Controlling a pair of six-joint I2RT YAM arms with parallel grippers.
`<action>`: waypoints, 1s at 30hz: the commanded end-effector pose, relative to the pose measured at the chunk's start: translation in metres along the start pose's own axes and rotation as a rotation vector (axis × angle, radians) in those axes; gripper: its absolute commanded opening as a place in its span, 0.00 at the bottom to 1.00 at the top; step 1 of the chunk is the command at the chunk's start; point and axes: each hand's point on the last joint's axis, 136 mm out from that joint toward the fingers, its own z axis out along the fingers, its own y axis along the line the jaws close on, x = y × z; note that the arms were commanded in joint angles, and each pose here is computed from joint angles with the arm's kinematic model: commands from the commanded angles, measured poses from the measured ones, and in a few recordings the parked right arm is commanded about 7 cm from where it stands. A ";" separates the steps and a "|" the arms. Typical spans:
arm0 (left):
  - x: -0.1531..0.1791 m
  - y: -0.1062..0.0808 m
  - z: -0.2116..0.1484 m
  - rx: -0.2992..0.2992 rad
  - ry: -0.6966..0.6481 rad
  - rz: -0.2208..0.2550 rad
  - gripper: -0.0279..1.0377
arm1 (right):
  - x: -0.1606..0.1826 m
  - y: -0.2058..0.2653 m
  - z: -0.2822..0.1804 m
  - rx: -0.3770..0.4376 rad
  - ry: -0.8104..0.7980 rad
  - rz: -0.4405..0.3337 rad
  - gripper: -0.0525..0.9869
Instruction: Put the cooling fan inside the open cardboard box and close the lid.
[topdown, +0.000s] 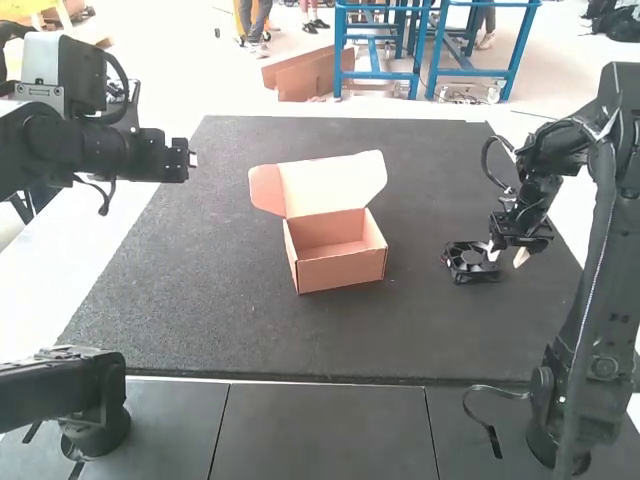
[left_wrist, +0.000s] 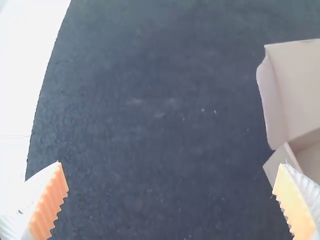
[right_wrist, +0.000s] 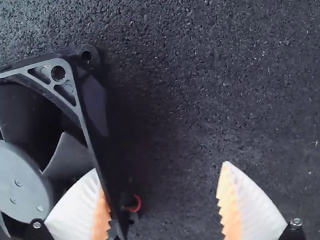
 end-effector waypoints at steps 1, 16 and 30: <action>-0.019 -0.001 -0.010 0.008 -0.046 -0.019 0.94 | 0.007 -0.003 0.007 0.010 0.030 -0.008 0.35; -0.016 -0.001 -0.020 0.007 -0.034 -0.028 0.94 | -0.011 0.011 -0.022 -0.084 -0.062 0.133 0.03; 0.006 -0.002 -0.013 0.017 -0.007 -0.024 0.94 | 0.004 0.041 -0.172 -0.111 -0.391 0.212 0.05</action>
